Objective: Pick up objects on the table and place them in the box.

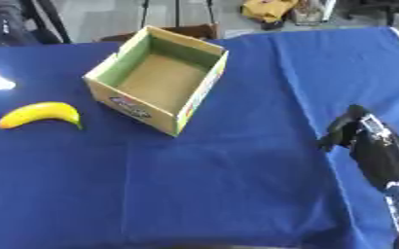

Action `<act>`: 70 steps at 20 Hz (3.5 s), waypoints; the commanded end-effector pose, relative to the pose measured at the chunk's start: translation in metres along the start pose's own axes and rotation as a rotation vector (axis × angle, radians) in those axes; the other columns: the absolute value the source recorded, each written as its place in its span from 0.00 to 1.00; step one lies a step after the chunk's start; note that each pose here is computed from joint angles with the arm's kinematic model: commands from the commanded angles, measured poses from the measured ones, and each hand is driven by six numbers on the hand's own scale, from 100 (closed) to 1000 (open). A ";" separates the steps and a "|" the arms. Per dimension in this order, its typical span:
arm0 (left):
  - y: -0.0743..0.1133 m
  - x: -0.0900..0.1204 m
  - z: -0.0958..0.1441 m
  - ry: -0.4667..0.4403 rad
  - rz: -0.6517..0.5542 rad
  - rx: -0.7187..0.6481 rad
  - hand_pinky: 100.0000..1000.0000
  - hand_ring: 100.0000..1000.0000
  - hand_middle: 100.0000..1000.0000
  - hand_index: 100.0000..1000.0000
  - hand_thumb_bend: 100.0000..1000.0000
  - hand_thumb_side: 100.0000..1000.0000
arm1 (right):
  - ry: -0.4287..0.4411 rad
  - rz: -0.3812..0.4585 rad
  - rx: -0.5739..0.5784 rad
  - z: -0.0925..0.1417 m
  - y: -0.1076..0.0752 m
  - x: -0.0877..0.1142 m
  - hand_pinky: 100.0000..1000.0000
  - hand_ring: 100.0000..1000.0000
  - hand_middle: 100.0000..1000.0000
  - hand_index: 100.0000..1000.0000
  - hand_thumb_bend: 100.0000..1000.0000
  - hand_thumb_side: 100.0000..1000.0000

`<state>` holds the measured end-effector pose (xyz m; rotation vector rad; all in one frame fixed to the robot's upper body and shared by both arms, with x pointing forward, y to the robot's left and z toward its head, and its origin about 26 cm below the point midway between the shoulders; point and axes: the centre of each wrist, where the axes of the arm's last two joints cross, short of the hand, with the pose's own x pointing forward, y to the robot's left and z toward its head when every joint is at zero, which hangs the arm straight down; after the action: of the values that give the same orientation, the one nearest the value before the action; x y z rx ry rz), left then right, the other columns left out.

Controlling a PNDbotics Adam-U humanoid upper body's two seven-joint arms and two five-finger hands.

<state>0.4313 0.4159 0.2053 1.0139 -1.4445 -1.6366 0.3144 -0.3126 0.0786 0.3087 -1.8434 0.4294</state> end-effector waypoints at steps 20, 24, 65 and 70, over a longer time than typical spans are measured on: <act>-0.034 -0.015 -0.004 0.012 -0.024 -0.182 0.61 0.57 0.53 0.68 0.52 0.22 | -0.024 0.029 0.030 -0.008 -0.002 0.009 0.46 0.30 0.24 0.46 0.00 0.80; -0.037 -0.013 -0.005 0.012 -0.020 -0.184 0.60 0.56 0.52 0.67 0.50 0.19 | -0.025 0.028 0.030 -0.008 -0.002 0.009 0.46 0.30 0.24 0.46 0.00 0.81; -0.032 -0.014 -0.002 0.004 0.122 -0.122 0.25 0.22 0.20 0.41 0.07 0.08 | -0.027 0.029 0.021 -0.007 -0.003 0.009 0.46 0.30 0.24 0.46 0.00 0.81; -0.022 -0.016 0.001 0.003 0.123 -0.109 0.25 0.22 0.19 0.40 0.07 0.08 | -0.026 0.031 0.020 -0.006 -0.003 0.009 0.46 0.30 0.24 0.46 0.00 0.80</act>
<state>0.4386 0.4229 0.1570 0.7806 -1.3553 -1.6120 0.3179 -0.3076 0.0817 0.3217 -1.8532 0.4500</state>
